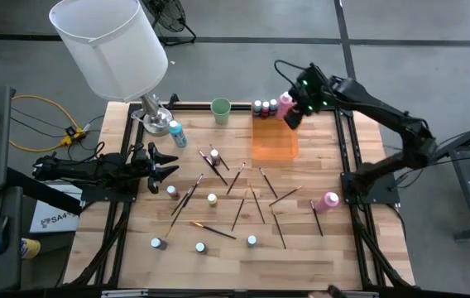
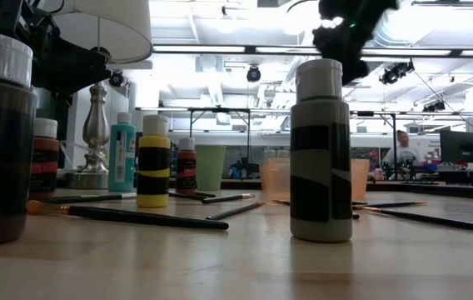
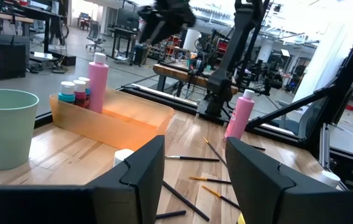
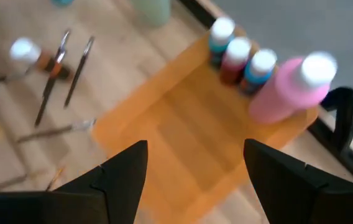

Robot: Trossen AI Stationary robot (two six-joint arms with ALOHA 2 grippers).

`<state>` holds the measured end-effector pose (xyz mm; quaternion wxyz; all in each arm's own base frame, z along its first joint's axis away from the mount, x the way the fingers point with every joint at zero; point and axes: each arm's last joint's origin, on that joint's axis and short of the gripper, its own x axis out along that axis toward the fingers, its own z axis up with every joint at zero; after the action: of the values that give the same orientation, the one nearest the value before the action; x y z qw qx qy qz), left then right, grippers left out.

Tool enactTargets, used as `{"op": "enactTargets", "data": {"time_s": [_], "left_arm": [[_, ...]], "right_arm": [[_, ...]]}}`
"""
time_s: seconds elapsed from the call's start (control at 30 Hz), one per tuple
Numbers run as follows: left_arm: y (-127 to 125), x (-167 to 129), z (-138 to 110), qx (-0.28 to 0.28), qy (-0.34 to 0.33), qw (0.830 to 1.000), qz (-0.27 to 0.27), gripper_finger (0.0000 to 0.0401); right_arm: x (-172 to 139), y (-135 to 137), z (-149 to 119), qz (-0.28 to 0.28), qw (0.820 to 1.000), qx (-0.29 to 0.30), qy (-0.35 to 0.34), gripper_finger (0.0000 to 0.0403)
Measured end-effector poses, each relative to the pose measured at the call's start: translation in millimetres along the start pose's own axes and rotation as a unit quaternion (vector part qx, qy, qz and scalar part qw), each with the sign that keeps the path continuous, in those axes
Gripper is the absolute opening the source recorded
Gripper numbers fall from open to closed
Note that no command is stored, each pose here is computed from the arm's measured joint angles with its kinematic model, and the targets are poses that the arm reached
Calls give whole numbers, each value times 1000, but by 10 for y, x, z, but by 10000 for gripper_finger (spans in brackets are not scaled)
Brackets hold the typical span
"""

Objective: Pick & Place Paint Supplies
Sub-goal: Put the gray paint bottle into the orange bin

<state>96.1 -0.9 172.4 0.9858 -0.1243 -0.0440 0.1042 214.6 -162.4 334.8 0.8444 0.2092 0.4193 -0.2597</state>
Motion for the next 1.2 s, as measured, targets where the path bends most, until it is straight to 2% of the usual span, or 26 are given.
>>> {"op": "enactTargets", "data": {"time_s": [0.47,0.63,0.73,0.83,0.97,1.1,1.2], "left_arm": [[0,0,0,0,0,1000,0,168],[0,0,0,0,0,1000,0,168],[0,0,-1,0,0,1000,0,168],[0,0,0,0,0,1000,0,168],[0,0,0,0,0,1000,0,168],[0,0,0,0,0,1000,0,168],[0,0,-1,0,0,1000,0,168]], "right_arm": [[-590,371,-1076,68,992,-92,51,258],[-732,439,-1383,89,987,-104,88,258],[-811,469,-1496,97,986,-78,109,258],[-851,503,-1568,94,986,-4,134,258],[-876,539,-1648,74,978,89,173,258],[-891,577,-1686,54,977,119,171,258],[-883,640,-1710,54,977,107,177,258]]}}
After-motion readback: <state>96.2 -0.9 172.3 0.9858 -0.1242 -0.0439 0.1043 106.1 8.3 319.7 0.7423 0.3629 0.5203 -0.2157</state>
